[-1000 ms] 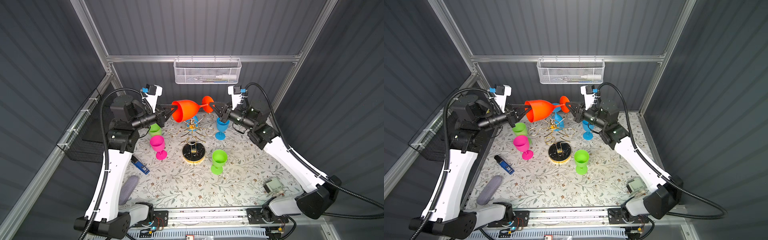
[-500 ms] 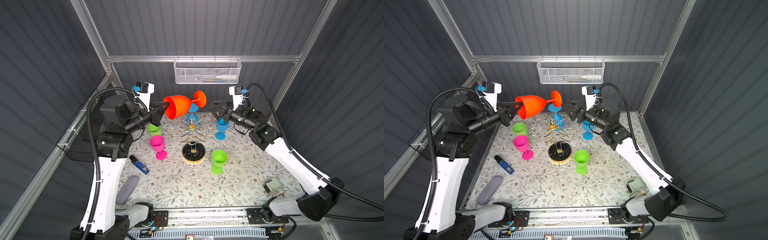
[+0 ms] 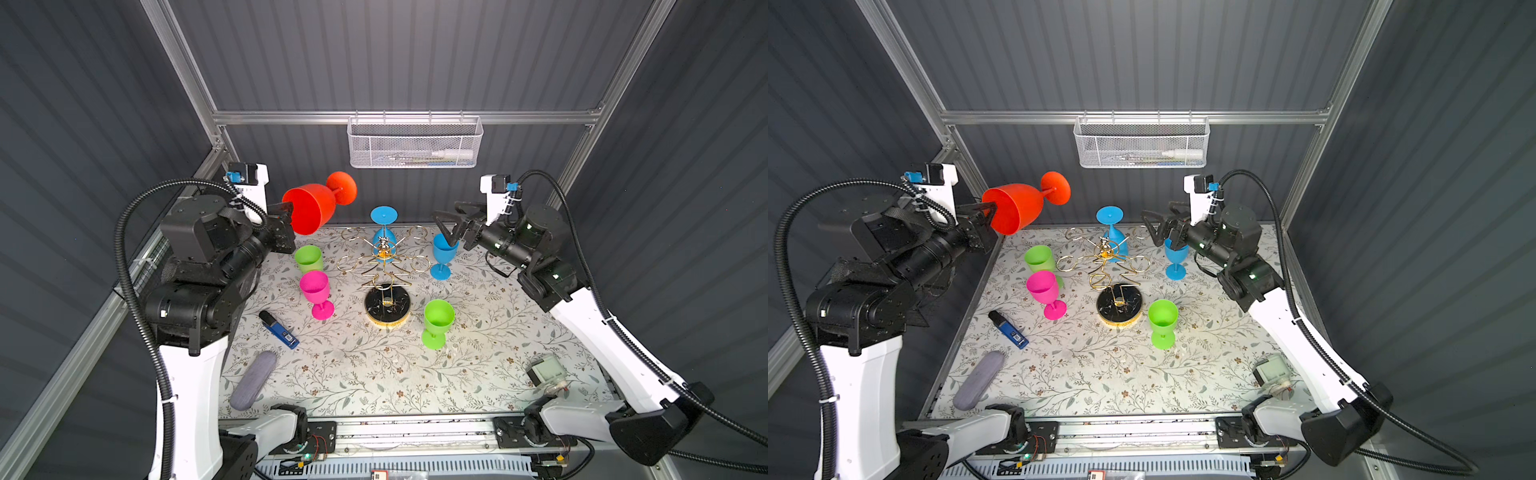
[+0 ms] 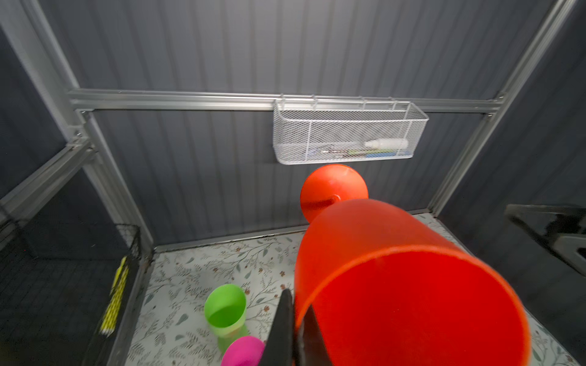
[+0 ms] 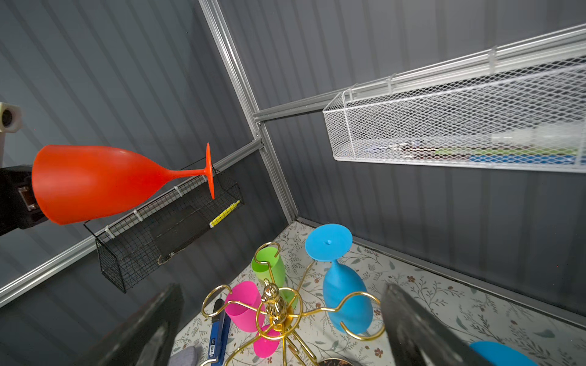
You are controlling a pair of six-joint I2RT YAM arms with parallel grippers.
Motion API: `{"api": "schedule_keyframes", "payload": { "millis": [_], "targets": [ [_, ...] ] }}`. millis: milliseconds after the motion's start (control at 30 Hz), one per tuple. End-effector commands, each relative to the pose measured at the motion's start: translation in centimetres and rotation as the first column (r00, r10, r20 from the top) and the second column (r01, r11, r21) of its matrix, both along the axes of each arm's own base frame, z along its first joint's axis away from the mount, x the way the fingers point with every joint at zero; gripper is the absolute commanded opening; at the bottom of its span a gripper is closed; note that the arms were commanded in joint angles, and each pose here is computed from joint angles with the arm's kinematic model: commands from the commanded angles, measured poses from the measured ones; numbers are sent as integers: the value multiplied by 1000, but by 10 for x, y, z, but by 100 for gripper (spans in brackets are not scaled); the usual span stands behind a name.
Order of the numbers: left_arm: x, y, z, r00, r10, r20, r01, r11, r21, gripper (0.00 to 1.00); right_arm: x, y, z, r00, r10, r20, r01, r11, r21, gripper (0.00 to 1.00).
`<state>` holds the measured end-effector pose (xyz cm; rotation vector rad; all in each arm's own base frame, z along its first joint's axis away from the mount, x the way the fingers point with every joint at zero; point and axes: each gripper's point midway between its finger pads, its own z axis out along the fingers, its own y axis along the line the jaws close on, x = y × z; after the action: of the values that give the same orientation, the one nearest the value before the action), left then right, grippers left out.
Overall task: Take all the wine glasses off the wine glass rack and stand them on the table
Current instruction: 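Lower the red glass upright onto the table beside the green glass with the left gripper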
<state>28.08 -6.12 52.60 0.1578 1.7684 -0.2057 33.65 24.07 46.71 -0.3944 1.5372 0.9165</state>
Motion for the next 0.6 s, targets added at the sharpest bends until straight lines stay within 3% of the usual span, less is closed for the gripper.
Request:
{"api": "schedule_keyframes", "payload": {
  "millis": [0,133,300,367,467,567],
  "targets": [
    [-2,34,-34,976,179,-128,-162,978,133,0,0,-13,-3,998,-57,13,57,998,-41,99],
    [-7,56,-64,926,301,-228,-246,939,240,0,-1,-21,-5,997,-78,13,79,995,-55,99],
    [-9,54,-96,882,305,-358,-221,941,256,0,-2,-26,-8,996,-86,10,87,995,-57,99],
    [-11,65,-102,857,367,-361,-270,918,291,0,-2,-27,-8,996,-84,9,84,995,-58,99],
    [-19,74,-93,856,407,-320,-320,901,291,0,-3,-29,-11,996,-86,5,86,995,-59,99],
    [-19,91,-102,797,501,-338,-369,846,385,0,-2,-32,-13,996,-92,0,92,994,-55,99]
  ]
}}
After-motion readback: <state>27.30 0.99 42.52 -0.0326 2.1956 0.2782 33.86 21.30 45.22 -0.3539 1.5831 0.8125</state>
